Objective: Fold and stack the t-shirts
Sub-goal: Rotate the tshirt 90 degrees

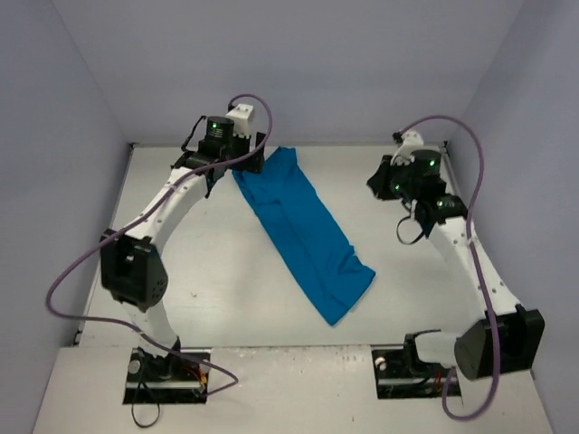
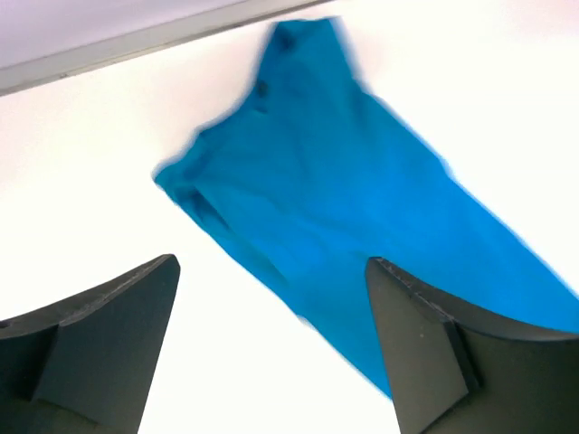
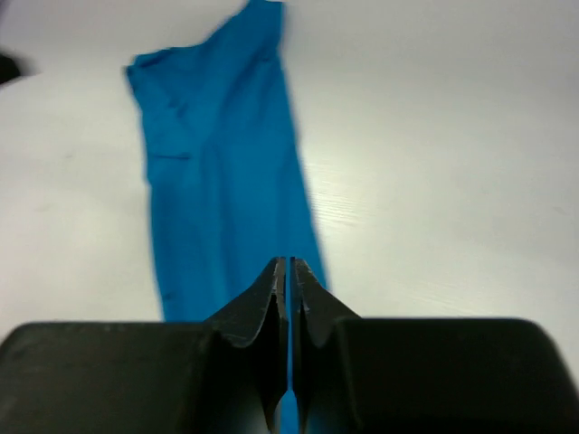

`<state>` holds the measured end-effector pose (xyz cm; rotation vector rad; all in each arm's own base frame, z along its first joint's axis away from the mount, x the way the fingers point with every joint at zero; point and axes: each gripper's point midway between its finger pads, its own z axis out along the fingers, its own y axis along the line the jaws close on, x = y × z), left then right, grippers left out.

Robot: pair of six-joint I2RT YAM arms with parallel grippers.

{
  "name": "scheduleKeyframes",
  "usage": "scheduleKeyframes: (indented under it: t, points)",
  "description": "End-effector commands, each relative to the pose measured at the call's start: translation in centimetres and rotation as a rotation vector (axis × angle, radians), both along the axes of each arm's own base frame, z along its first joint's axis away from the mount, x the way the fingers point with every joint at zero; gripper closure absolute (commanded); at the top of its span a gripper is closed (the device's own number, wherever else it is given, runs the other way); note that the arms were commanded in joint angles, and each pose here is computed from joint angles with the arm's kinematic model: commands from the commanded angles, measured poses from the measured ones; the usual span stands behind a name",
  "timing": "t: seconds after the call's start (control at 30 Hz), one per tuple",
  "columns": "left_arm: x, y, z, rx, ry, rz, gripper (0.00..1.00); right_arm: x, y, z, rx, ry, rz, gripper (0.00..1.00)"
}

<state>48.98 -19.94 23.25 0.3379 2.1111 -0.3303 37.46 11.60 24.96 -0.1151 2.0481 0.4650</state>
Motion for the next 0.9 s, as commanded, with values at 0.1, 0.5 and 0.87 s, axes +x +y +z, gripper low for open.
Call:
scheduleKeyframes:
  t: [0.1, 0.5, 0.87]
  points:
    - [-15.2, -10.8, -1.7, 0.062, 0.0, -0.275, 0.39, 5.7, -12.1, -5.4, 0.037, 0.155, -0.208, 1.0]
    - [-24.3, -22.5, -10.3, 0.079, 0.223, -0.507, 0.76, 7.8, -18.5, -4.7, 0.177, 0.165, -0.334, 1.0]
    - [-28.9, -24.4, -16.0, 0.108, 0.37, -0.618, 0.81, 8.7, -18.5, -4.7, 0.17, 0.155, -0.298, 1.0]
